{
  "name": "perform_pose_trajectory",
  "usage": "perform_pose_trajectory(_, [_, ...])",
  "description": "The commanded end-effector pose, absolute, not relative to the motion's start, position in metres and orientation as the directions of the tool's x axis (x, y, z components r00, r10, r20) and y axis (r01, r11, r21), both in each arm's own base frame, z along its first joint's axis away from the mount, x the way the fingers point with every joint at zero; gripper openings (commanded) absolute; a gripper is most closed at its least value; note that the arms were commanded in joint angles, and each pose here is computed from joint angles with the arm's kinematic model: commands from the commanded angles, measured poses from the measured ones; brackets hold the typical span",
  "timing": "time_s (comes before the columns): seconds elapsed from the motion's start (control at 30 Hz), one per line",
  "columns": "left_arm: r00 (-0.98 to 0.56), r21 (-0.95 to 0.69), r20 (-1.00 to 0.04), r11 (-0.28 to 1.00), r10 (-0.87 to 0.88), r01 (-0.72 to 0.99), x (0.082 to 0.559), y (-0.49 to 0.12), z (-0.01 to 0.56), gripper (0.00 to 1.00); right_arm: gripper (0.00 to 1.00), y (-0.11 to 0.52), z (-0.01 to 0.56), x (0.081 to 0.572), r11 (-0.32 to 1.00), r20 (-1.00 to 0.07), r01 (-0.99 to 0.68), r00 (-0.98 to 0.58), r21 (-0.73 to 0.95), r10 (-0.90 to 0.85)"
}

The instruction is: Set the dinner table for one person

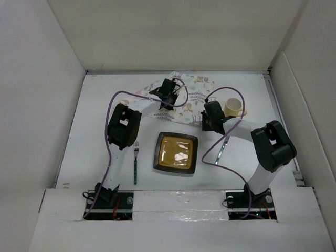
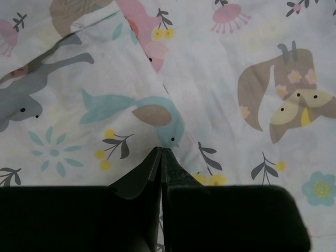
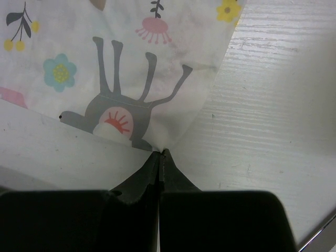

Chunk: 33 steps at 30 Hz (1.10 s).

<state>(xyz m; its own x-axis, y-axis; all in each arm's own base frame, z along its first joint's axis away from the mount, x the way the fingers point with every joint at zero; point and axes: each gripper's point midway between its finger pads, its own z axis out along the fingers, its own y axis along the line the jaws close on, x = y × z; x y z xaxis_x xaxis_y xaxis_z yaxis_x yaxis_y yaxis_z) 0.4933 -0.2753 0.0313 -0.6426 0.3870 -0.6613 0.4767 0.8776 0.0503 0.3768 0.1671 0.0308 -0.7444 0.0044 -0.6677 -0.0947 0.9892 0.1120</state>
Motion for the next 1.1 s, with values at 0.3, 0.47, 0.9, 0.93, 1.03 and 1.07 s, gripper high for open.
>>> perform_pose_trajectory(0.3, [-0.604, -0.080, -0.705, 0.805, 0.371, 0.588, 0.478, -0.295, 0.071, 0.35, 0.00, 0.168, 0.047, 0.386, 0.986, -0.710, -0.098, -0.704, 0.136, 0.028])
perform_pose_trajectory(0.47, [-0.625, -0.095, -0.681, 0.800, 0.381, 0.592, 0.475, -0.301, 0.056, 0.38, 0.00, 0.168, 0.048, 0.385, 0.986, -0.712, -0.099, -0.701, 0.137, 0.029])
perform_pose_trajectory(0.9, [-0.636, 0.049, -0.655, 0.863, 0.408, 0.503, 0.485, -0.269, 0.042, 0.19, 0.00, 0.168, 0.049, 0.385, 0.985, -0.713, -0.099, -0.700, 0.138, 0.030])
perform_pose_trajectory(0.93, [-0.636, 0.076, -0.652, 0.870, 0.413, 0.487, 0.487, -0.264, 0.043, 0.10, 0.00, 0.166, 0.049, 0.384, 0.987, -0.713, -0.094, -0.701, 0.133, 0.029])
perform_pose_trajectory(1.03, [-0.629, 0.089, -0.654, 0.868, 0.421, 0.489, 0.489, -0.263, 0.045, 0.00, 0.00, 0.164, 0.051, 0.385, 0.985, -0.715, -0.093, -0.698, 0.142, 0.037])
perform_pose_trajectory(1.07, [-0.626, 0.096, -0.656, 0.869, 0.421, 0.485, 0.490, -0.262, 0.047, 0.00, 0.00, 0.163, 0.051, 0.385, 0.987, -0.717, -0.089, -0.696, 0.137, 0.036])
